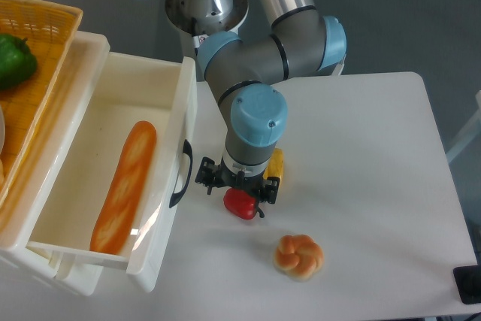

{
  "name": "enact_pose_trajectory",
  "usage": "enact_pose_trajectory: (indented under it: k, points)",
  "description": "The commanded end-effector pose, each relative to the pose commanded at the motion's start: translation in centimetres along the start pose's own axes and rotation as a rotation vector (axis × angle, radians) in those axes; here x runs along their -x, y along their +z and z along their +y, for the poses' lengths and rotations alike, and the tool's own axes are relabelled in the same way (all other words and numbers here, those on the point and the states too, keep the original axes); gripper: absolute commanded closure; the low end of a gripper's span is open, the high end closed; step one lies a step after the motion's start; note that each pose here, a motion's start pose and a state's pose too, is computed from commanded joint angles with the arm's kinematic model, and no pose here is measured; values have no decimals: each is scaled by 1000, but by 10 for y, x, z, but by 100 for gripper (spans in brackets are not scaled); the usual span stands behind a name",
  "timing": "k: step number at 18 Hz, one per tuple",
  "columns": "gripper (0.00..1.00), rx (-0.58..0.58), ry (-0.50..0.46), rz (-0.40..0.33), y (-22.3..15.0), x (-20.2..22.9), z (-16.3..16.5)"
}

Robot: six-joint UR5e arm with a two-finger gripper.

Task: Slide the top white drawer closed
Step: 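Bring the gripper against the drawer front beside its black handle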

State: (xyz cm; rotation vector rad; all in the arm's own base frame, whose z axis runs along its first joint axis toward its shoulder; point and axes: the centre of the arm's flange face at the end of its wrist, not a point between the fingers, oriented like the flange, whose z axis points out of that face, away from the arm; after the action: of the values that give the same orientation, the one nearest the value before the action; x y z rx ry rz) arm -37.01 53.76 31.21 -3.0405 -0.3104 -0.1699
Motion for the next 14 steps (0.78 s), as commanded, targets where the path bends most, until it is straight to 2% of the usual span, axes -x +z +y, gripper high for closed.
enact_pose_trajectory:
  k: [14]
  points:
    - [0, -4, 10, 10, 0, -9, -1]
